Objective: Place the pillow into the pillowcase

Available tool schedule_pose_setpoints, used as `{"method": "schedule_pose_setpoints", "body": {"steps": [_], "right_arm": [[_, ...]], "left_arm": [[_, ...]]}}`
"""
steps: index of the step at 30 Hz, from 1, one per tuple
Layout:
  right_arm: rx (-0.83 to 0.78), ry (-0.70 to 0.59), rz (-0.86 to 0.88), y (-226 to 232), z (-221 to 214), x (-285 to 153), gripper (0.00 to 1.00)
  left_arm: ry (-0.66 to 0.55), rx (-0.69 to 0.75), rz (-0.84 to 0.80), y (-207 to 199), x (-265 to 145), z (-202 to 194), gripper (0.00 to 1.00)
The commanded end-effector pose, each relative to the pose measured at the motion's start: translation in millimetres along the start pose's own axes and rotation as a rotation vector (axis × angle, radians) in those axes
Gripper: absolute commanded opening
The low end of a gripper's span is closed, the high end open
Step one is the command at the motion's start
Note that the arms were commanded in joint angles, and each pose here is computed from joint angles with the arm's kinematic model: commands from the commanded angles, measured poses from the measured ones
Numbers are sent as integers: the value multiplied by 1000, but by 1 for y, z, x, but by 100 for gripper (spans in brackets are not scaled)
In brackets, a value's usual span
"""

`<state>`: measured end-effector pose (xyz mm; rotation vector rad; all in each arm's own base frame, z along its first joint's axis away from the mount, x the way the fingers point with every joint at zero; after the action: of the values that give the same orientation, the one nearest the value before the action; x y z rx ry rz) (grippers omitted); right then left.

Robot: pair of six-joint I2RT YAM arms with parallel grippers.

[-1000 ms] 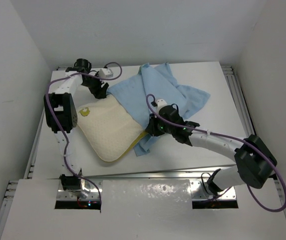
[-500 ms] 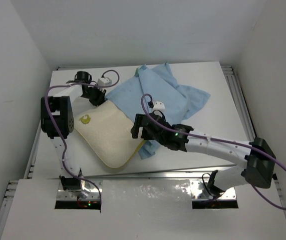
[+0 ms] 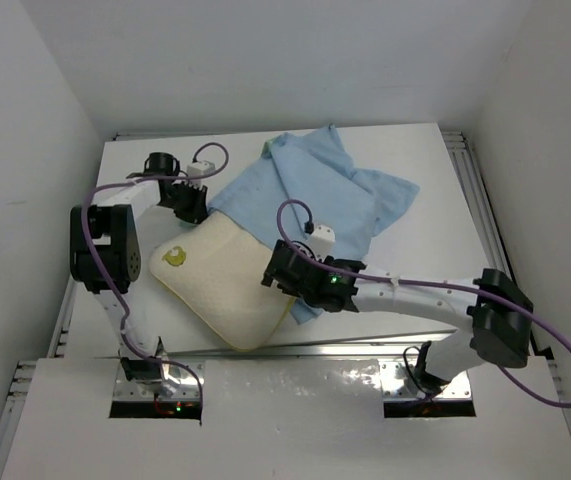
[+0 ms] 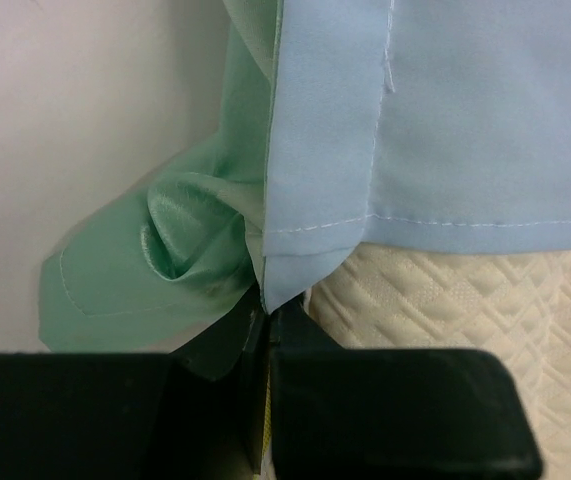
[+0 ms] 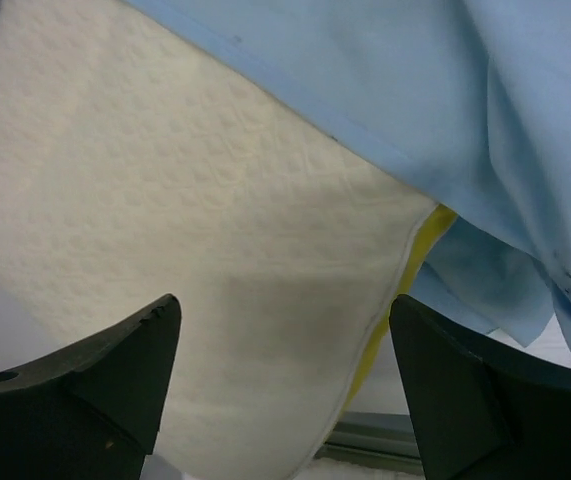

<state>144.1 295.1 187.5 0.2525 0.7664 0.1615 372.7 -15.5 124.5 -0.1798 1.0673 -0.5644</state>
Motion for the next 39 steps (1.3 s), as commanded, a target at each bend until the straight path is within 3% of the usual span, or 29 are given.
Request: {"method": "schedule_pose_setpoints", "body": {"steps": [1, 2, 3, 6, 10, 11, 13, 14, 15, 16, 22, 25, 31, 35, 39], "right_arm": [[2, 59, 73, 2, -21, 17, 84], [15, 30, 167, 14, -18, 22, 84], [-6, 79, 183, 15, -24, 33, 85], [56, 182, 63, 10, -29, 49, 85], [61, 165, 21, -11, -39, 53, 82], [70, 163, 28, -14, -40, 55, 75], [119, 178, 67, -19, -42, 61, 49], [134, 170, 94, -19, -40, 62, 19], [138, 122, 138, -17, -30, 60, 4], [143, 80, 156, -15, -22, 57, 0], [303, -345, 110, -37, 62, 25, 0], [283, -509, 24, -45, 94, 10, 0], [342, -654, 22, -37, 122, 5, 0], [417, -676, -103, -36, 122, 32, 0], [319, -693, -288, -48, 125, 53, 0]], "left_arm": [[-31, -8, -19, -12, -14, -1, 0], [-30, -8, -19, -12, -14, -2, 0], [-26, -10, -20, -13, -15, -4, 0], [-2, -13, -44, -18, -20, -8, 0], [17, 14, -68, -25, -29, -16, 0], [19, 16, -80, -26, -30, -17, 0], [39, 24, -99, -29, -31, -21, 0], [46, 20, -111, -30, -32, -22, 0], [65, 20, -121, -31, -34, -25, 0], [70, 25, -132, -33, -36, -26, 0], [100, 116, -220, -45, -60, -23, 0], [136, 138, -244, -46, -63, -25, 0], [180, 164, -397, -58, -70, -32, 0], [212, 192, -472, -65, -76, -40, 0], [237, 196, -445, -63, -78, -47, 0]]}}
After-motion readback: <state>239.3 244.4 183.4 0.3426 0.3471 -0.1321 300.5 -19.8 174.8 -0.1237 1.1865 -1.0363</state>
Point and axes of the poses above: each gripper's point midway between its finger pads, its own x axis out along the fingers, its own y axis along the line the jaws close on, z = x × y, the point moved 10 cm from there along -x, back along the fingers, and after that the axes turned 13 degrees about -x, right-handed, at the moved point
